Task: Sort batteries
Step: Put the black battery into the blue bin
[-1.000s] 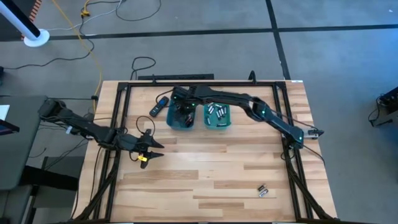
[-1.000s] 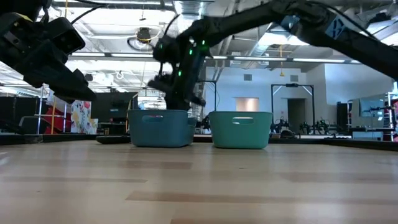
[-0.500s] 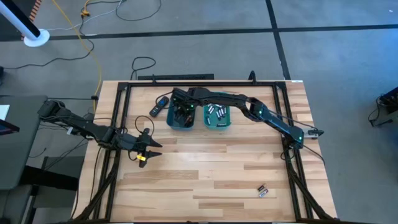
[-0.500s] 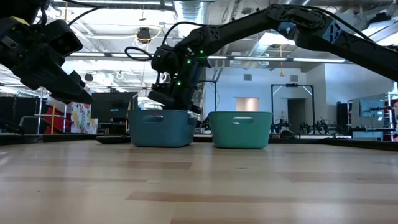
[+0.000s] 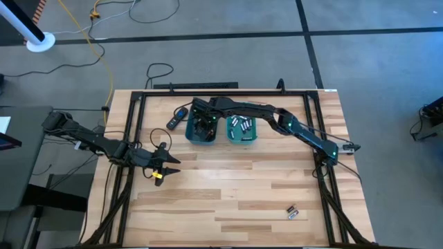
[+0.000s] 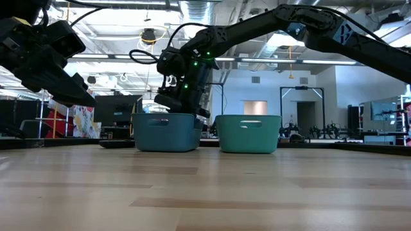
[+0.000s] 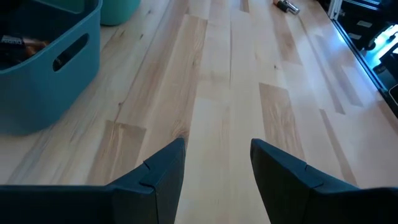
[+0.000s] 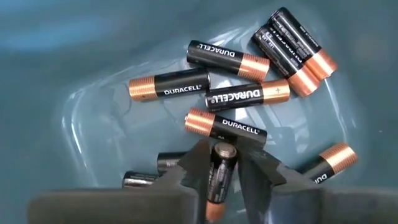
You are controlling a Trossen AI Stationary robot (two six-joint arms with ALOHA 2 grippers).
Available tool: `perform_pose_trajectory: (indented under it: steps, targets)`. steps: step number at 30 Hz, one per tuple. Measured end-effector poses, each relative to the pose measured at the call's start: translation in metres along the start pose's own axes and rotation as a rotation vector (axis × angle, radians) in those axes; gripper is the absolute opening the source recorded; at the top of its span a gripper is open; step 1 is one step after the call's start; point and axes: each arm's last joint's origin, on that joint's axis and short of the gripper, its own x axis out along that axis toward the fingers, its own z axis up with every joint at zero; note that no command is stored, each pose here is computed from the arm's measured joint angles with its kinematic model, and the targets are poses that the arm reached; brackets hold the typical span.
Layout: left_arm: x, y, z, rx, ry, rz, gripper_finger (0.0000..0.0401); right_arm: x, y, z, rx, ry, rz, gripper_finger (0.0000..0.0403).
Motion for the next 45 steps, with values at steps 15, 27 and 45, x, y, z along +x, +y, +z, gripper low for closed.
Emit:
perform_pose_trajectory:
  steps: [15, 27, 45]
  targets:
    - [0.000, 0.000, 0.001, -0.076, -0.007, -0.003, 0.0177, -0.094, -0.003, 0.002, -0.018, -0.029, -0.001, 0.0141]
    - [0.000, -0.003, 0.008, -0.140, -0.078, -0.036, 0.0177, -0.252, 0.047, -0.051, -0.262, -0.060, 0.056, 0.0135]
    - [0.006, -0.021, 0.014, -0.199, -0.150, -0.151, 0.0177, -0.262, 0.074, -0.242, -0.049, -0.168, 0.055, 0.0132]
